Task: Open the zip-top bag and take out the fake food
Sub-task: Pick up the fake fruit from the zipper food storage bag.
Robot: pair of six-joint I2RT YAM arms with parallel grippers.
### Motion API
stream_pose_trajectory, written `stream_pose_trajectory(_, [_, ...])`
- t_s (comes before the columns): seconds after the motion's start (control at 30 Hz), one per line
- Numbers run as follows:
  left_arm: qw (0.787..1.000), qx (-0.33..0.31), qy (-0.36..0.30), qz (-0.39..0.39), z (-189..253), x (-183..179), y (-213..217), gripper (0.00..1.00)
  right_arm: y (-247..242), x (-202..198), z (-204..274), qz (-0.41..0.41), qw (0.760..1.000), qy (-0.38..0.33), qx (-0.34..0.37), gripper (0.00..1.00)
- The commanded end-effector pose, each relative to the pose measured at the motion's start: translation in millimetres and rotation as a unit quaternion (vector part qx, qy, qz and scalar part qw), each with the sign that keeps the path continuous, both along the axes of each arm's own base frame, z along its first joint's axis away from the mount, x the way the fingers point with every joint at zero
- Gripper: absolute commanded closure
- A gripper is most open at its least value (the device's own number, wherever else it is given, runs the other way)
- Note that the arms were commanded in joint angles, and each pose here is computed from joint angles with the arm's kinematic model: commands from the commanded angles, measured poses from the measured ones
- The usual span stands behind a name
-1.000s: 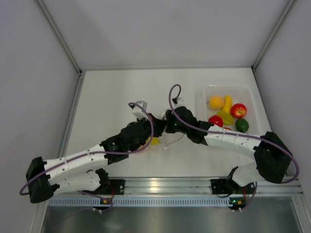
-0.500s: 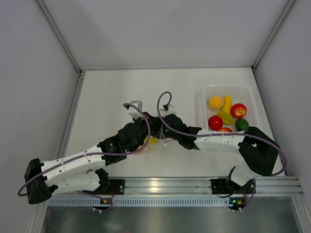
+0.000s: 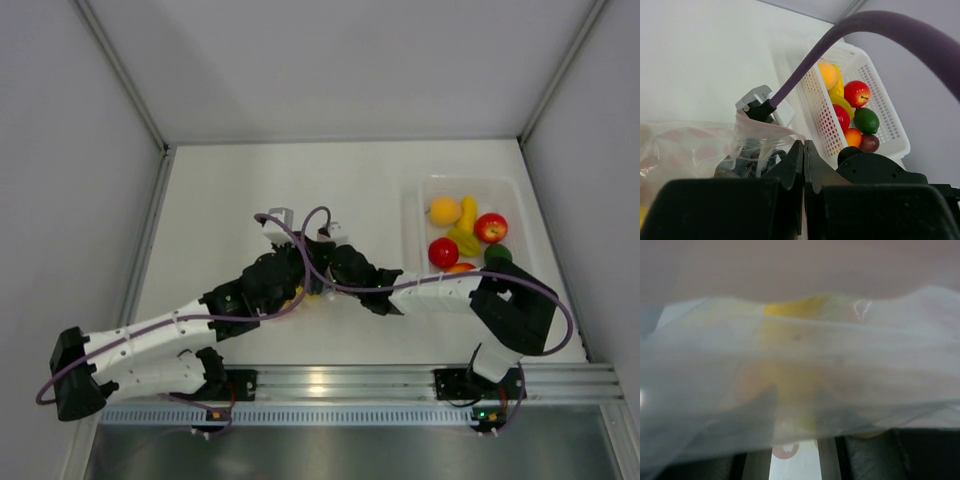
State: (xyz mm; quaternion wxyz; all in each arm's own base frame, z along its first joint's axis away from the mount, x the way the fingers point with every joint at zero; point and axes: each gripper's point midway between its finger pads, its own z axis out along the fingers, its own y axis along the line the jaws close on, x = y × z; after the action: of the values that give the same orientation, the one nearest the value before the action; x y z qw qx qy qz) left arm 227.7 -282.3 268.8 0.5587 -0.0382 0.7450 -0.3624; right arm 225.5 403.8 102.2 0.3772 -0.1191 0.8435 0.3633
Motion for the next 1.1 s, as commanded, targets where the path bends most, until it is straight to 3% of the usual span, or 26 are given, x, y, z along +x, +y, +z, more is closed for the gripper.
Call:
stream_pose_trajectory(0.0, [1.000,-0.009,-0.011,-0.019,12,-1,-11,1.00,9,-2,7,0.029,0.998,-0.057,0.000,0.64])
stream_pose_trajectory(0.13, [1.000,-0.009,-0.007,-0.020,8,-2,-11,1.00,8,-1,-4,0.041,0.996,-0.070,-0.020,0.56])
stream_pose_trajectory(0.4, [0.999,-0.036,-0.008,0.033,6,-2,22,1.00,8,-9,-19,0.047,0.998,-0.050,0.015,0.60])
stream_pose_trajectory(0.6, [0.999,-0.035,-0.017,0.029,12,-3,24,1.00,24,-14,-20,0.094,0.994,-0.058,0.020,0.46])
stream_pose_trajectory(0.77, [0.999,-0.027,-0.019,0.030,9,-2,23,1.00,32,-25,-30,0.133,0.990,-0.042,0.017,0.43])
stream_pose_trajectory(0.9, [0.999,-0.019,-0.018,0.036,5,-1,25,1.00,39,-44,-30,0.184,0.982,-0.031,0.044,0.45])
stream_pose_trajectory(1.07, [0.999,-0.018,-0.020,0.033,6,-1,25,1.00,35,-39,-20,0.154,0.986,-0.020,0.065,0.62])
